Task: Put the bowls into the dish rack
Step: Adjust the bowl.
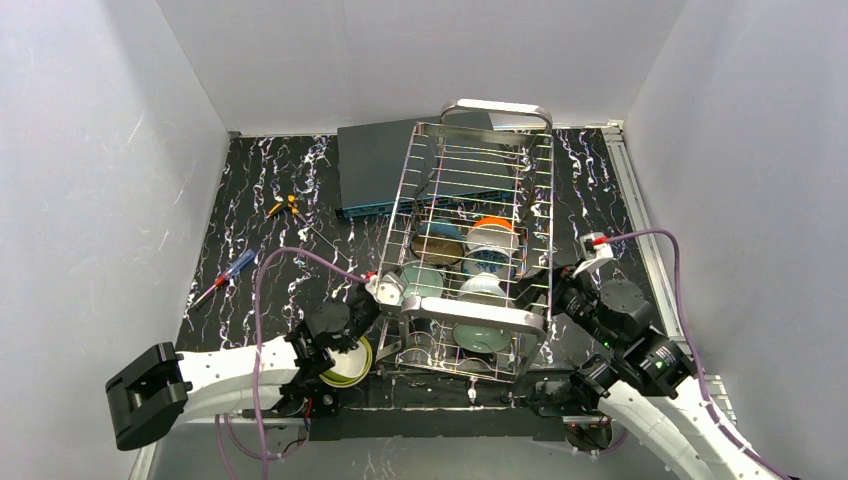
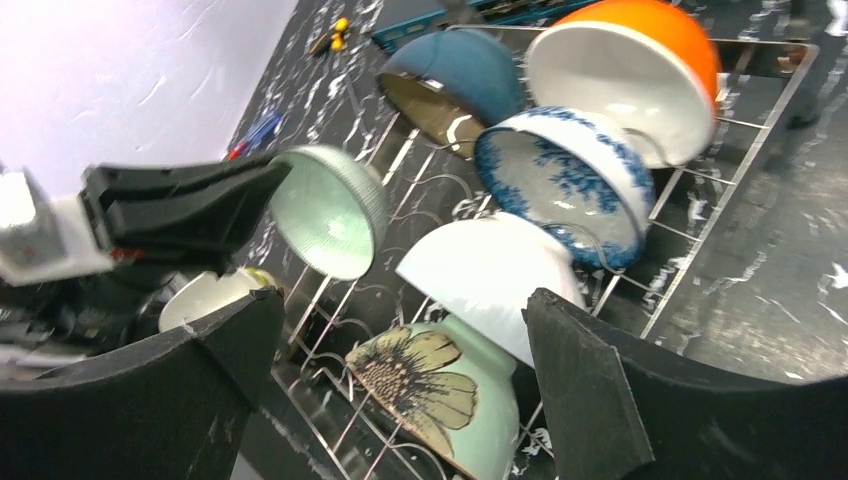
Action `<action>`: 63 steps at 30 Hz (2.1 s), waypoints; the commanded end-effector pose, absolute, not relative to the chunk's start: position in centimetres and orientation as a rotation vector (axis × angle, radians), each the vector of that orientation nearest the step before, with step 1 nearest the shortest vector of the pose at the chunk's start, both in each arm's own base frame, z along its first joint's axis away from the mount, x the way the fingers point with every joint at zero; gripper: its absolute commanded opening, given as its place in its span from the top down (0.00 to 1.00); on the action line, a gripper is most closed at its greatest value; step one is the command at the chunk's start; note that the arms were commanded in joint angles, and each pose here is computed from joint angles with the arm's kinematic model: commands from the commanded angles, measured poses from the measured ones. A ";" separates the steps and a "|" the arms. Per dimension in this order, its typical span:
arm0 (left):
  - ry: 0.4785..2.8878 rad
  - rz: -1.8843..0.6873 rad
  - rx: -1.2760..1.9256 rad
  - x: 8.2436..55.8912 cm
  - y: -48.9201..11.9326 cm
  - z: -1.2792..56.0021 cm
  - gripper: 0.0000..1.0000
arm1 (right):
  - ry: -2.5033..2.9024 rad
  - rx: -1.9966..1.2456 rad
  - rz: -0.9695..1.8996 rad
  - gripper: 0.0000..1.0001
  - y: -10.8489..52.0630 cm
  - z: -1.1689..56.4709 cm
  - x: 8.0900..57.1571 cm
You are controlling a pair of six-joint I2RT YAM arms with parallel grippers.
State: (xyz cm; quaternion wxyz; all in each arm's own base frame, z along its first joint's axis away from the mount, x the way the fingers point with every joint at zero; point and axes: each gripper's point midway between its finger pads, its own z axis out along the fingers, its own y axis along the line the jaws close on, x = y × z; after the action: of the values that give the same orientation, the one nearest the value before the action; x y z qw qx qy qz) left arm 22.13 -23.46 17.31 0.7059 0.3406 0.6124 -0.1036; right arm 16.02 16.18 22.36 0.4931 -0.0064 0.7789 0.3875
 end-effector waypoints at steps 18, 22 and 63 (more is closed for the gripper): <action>1.095 -0.526 0.648 22.3 -26.1 24.2 1.00 | 1.673 -0.425 1.274 0.08 23.2 25.5 14.3; 1.091 -0.535 0.633 22.3 -26.0 24.5 1.00 | 1.652 -0.432 1.306 0.05 23.9 24.7 14.6; 0.965 -0.652 0.586 20.0 -25.2 28.3 1.00 | 1.457 -0.301 1.663 0.02 26.1 25.4 14.6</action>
State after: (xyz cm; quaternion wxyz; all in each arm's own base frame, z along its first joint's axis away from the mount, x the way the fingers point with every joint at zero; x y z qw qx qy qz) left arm 21.57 -25.53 23.26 0.7572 0.3002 0.5200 -0.2570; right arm 14.53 26.21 22.41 0.4082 -0.1087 0.6318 0.6499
